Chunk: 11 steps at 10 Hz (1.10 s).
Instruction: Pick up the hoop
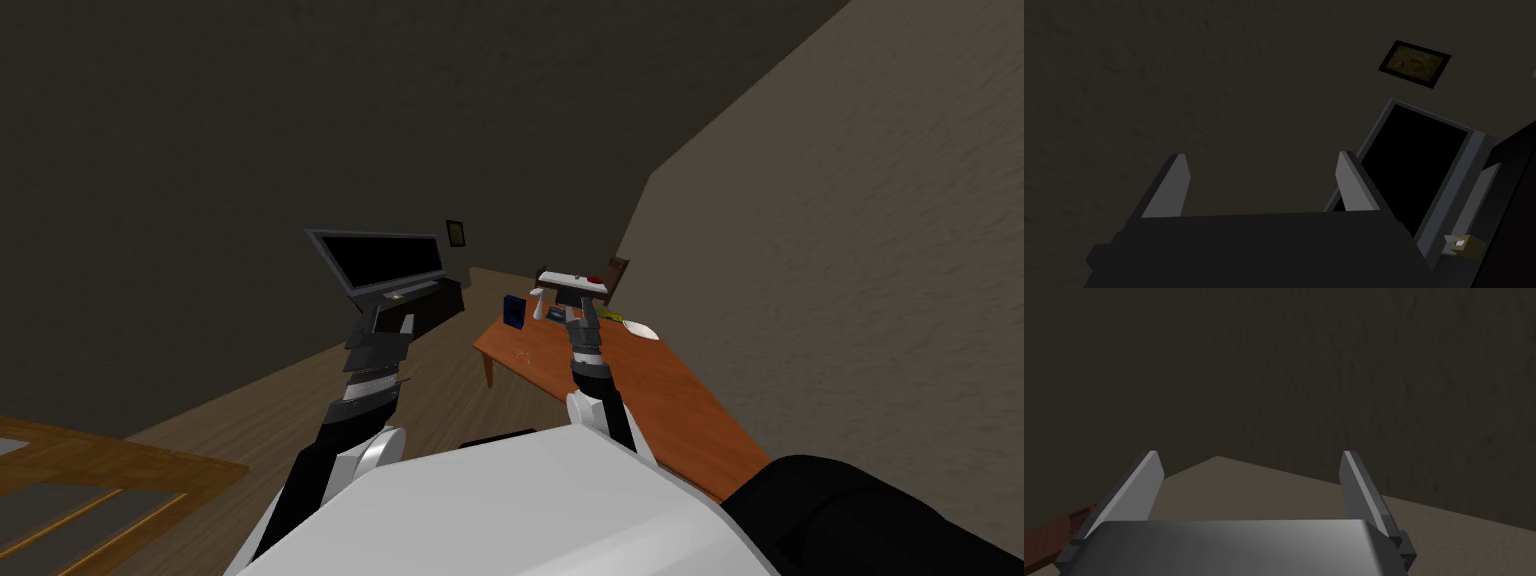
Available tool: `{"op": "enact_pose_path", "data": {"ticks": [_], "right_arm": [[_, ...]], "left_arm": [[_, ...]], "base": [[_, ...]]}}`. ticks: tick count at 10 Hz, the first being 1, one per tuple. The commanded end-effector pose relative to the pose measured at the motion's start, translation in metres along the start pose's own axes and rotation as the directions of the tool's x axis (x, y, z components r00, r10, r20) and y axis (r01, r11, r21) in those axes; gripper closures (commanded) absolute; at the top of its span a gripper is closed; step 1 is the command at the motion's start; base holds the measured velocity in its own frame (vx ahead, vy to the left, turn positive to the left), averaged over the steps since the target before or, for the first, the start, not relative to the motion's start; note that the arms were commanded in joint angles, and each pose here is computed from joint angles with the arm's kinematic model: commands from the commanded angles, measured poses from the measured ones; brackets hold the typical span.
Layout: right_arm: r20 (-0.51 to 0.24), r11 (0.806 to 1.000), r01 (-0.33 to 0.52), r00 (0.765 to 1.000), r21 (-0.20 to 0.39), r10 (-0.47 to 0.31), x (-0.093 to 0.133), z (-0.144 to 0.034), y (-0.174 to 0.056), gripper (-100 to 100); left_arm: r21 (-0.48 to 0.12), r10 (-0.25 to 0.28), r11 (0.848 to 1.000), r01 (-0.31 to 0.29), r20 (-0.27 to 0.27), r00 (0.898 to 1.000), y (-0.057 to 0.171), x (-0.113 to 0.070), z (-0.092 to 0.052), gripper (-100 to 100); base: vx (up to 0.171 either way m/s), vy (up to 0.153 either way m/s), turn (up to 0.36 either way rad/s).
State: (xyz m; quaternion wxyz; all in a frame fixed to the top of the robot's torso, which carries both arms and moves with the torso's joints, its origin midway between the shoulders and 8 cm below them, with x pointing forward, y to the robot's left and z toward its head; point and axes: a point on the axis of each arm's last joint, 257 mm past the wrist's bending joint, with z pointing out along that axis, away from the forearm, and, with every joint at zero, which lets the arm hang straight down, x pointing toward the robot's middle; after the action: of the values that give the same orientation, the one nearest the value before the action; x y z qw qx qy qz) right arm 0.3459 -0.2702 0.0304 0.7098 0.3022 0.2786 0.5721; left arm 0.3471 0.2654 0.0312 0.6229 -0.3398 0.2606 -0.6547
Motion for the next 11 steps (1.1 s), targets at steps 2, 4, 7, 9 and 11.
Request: {"op": "enact_pose_path", "data": {"ticks": [2, 4, 7, 9, 11], "right_arm": [[-0.068, 0.999, 0.039, 0.997, 0.012, -0.038, 0.009, -0.005, -0.007, -100], [-0.131, 0.996, 0.083, 0.988, 0.028, -0.079, 0.016, -0.012, -0.019, -100], [-0.212, 0.989, 0.143, 0.969, 0.046, -0.130, 0.024, -0.022, -0.034, -100], [-0.252, 0.983, 0.175, 0.955, 0.055, -0.156, 0.027, -0.028, -0.044, -100], [-0.331, 0.968, 0.241, 0.921, 0.073, -0.205, 0.033, -0.043, -0.065, -100]], "left_arm": [[0.000, 0.000, 1.000, 0.000, 0.000, 1.000, 0.000, 0.000, 0.000, 0], [0.000, 0.000, 1.000, 0.000, 0.000, 1.000, 0.000, 0.000, 0.000, 0], [0.000, 0.000, 1.000, 0.000, 0.000, 1.000, 0.000, 0.000, 0.000, 0], [0.000, 0.000, 1.000, 0.000, 0.000, 1.000, 0.000, 0.000, 0.000, 0], [0.000, 0.000, 1.000, 0.000, 0.000, 1.000, 0.000, 0.000, 0.000, 0]], "base": [[-0.008, 0.006, 0.039], [-0.019, 0.014, 0.057], [-0.017, 0.014, 0.050], [-0.012, 0.019, 0.069], [-0.019, 0.021, 0.089]]}}
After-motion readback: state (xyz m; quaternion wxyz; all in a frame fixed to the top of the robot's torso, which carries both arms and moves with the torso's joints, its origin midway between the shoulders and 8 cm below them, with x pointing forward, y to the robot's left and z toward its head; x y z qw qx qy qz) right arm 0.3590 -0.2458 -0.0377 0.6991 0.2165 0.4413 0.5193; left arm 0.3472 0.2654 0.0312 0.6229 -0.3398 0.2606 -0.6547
